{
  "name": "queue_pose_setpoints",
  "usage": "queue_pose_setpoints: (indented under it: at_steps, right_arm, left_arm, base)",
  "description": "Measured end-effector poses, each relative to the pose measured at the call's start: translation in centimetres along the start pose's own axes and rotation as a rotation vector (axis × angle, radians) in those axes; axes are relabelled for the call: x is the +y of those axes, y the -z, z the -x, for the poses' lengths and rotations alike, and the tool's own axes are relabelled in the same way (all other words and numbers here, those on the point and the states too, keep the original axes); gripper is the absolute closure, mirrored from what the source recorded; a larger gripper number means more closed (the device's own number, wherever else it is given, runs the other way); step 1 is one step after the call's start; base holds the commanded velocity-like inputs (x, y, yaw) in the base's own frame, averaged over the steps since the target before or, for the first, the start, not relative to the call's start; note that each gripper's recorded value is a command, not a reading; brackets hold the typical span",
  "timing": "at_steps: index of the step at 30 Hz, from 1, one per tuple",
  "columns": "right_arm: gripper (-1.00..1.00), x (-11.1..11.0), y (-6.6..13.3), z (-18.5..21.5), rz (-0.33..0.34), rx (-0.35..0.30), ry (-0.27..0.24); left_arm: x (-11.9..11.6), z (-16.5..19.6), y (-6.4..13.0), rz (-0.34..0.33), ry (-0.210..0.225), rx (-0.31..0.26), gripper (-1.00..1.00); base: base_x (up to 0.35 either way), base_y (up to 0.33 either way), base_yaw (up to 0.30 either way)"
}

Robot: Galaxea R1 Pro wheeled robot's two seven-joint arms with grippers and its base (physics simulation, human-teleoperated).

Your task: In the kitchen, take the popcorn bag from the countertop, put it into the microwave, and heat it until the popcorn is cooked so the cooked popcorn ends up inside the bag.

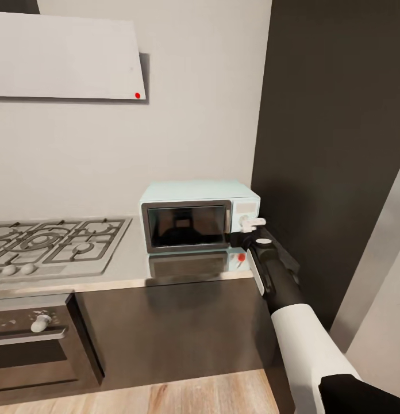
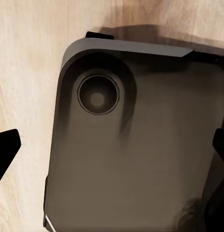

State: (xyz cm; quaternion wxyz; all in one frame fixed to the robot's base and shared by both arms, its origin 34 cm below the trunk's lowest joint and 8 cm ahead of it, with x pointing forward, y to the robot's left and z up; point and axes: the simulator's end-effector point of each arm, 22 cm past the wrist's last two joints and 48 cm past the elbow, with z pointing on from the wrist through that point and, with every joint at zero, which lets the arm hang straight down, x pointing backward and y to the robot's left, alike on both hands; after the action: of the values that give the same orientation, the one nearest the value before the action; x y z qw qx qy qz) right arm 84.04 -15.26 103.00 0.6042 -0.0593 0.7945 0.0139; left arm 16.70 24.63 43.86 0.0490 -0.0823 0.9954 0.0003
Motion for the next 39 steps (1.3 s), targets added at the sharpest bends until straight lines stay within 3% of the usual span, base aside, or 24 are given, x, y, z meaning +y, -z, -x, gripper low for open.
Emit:
queue_pose_setpoints:
  at_steps: [20, 31, 39]
  right_arm:
    - [-1.00, -0.3, -0.2, -0.5, -0.015, 0.008, 0.002]
    - [-1.00, -1.5, -0.1, 0.7, -0.062, -0.046, -0.002]
    - [-1.00, -1.4, -0.2, 0.6, -0.061, -0.044, -0.004]
  left_arm:
    - [0.2, 0.2, 0.0, 0.003, 0.004, -0.003, -1.00]
    - [0.2, 0.2, 0.0, 0.003, 0.004, -0.003, -1.00]
    - [0.2, 0.2, 0.0, 0.003, 0.004, -0.003, -1.00]
  base:
    - [0.000, 0.061, 0.000]
    - [0.000, 0.000, 0.000]
    - [0.000, 0.000, 0.000]
